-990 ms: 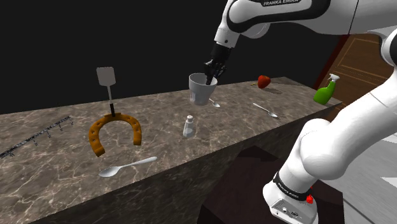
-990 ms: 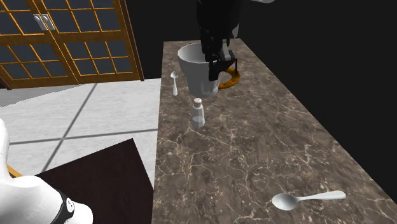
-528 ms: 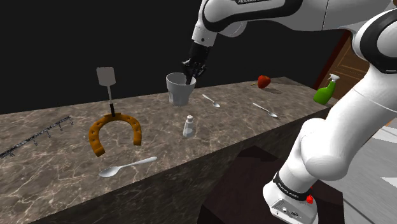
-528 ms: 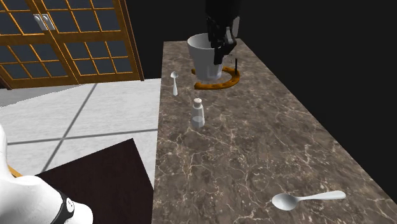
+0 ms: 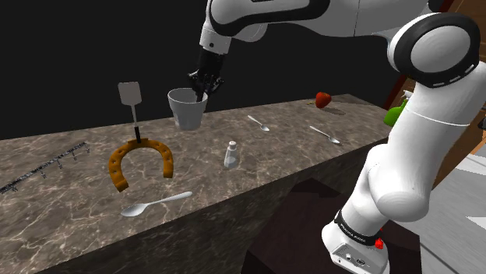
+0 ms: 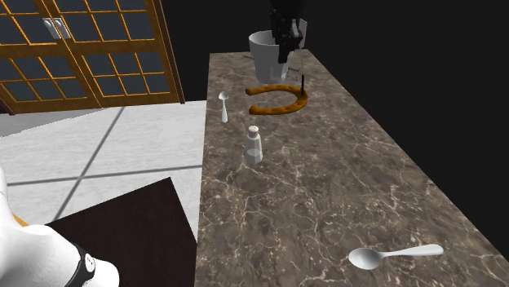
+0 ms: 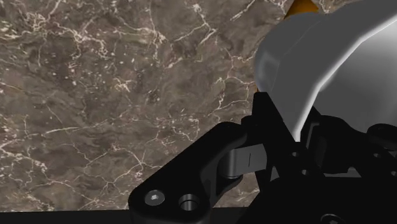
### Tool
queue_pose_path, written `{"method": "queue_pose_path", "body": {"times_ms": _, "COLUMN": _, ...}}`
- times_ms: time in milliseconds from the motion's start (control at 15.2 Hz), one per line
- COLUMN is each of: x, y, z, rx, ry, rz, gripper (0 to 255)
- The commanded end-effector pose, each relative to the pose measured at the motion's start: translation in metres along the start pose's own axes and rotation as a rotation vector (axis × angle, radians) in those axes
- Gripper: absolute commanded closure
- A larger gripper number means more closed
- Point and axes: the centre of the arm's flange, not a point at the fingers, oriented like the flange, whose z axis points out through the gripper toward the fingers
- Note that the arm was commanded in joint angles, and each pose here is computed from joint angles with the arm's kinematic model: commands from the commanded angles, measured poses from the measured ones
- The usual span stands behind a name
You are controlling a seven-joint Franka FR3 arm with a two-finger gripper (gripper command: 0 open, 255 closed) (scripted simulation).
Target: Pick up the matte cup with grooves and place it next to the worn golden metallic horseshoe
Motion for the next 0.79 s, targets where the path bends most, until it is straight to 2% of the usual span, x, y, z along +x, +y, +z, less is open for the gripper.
{"method": "queue_pose_path", "body": {"times_ms": 0, "x": 0.015, "y": -0.022, "z": 0.003, "rx": 0.001, "ry": 0.000, "rz": 0.001, "gripper": 255}}
{"method": "queue_pose_path", "body": {"times_ms": 66, "x": 0.020, "y": -0.032, "z": 0.005, "rx": 0.001, "ry": 0.000, "rz": 0.001, "gripper": 255}}
{"method": "queue_pose_path", "body": {"times_ms": 726, "x": 0.018, "y": -0.021, "z": 0.057, "rx": 0.001, "ry": 0.000, "rz": 0.001, "gripper": 255}}
